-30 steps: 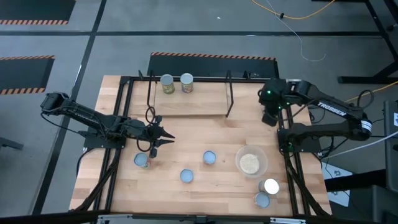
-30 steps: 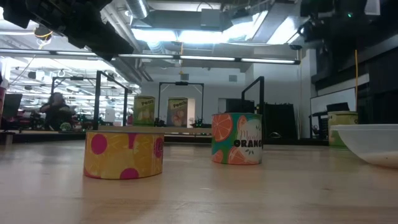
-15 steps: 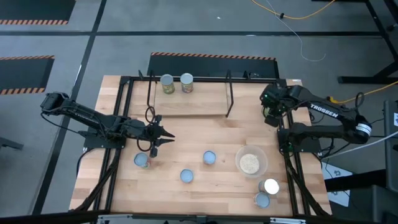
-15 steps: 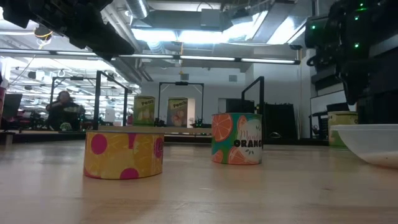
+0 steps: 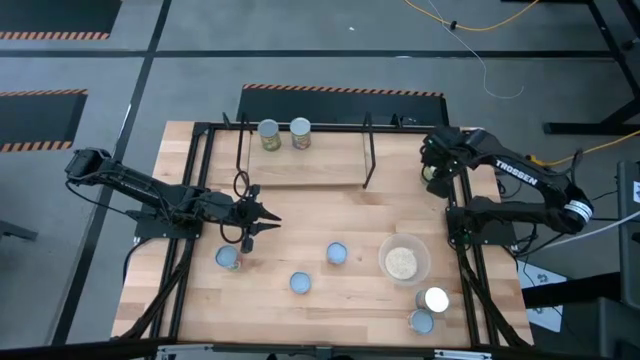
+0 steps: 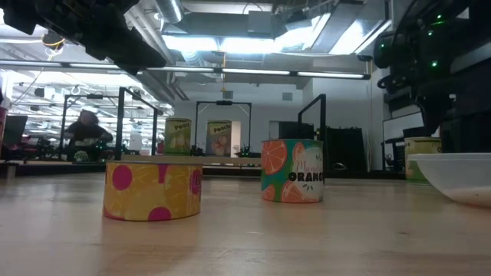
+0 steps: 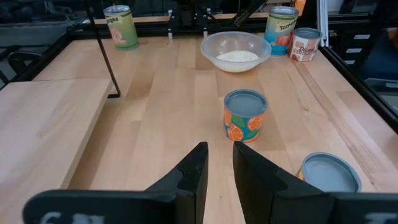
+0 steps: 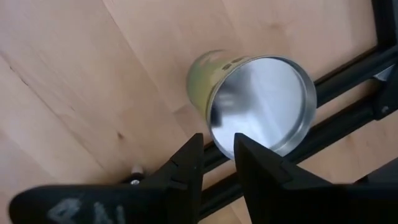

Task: Pick and place cans onto a shelf
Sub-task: Put the canned oranges on the shelf

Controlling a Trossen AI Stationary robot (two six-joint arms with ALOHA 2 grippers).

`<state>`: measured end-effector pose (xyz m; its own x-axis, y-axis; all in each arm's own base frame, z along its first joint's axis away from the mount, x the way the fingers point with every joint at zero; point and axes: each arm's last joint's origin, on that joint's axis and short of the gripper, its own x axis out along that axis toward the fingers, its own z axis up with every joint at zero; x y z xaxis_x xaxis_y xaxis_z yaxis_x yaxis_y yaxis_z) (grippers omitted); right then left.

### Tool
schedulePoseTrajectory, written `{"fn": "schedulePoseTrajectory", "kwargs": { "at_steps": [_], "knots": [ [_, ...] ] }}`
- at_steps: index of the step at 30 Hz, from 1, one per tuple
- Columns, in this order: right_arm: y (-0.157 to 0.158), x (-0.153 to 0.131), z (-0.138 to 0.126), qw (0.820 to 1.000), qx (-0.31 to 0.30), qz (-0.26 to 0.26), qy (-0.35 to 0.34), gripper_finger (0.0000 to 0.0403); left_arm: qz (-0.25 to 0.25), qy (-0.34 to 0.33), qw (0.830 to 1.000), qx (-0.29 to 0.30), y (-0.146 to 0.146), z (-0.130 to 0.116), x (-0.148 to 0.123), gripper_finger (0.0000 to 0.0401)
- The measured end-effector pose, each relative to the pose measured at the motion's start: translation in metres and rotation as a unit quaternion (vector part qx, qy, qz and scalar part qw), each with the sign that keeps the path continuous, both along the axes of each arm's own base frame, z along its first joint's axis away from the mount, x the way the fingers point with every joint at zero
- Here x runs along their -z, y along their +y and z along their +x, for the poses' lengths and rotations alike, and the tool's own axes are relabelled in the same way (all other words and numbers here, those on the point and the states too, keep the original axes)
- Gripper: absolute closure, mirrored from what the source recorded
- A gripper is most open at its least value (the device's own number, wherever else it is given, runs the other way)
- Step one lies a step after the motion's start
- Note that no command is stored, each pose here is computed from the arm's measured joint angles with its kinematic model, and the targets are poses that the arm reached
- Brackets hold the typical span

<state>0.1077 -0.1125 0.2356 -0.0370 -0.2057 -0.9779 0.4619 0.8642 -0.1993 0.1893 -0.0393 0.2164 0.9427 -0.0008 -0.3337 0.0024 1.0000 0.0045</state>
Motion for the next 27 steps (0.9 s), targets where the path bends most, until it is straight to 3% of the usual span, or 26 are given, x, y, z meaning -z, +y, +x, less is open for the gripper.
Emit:
{"fn": "schedulePoseTrajectory", "kwargs": {
  "at_steps": [5, 27],
  "knots": [
    [-0.006, 0.007, 0.005, 1.000, -0.013, 0.024, 0.009, 0.0309, 0.000, 0.000, 1.000, 0.000, 0.000, 0.000, 0.000, 0.0332],
    [-0.018, 0.018, 0.015, 0.999, -0.017, 0.018, 0.034, 0.0309, 0.000, 0.000, 1.000, 0.000, 0.000, 0.000, 0.000, 0.0332]
  ]
}}
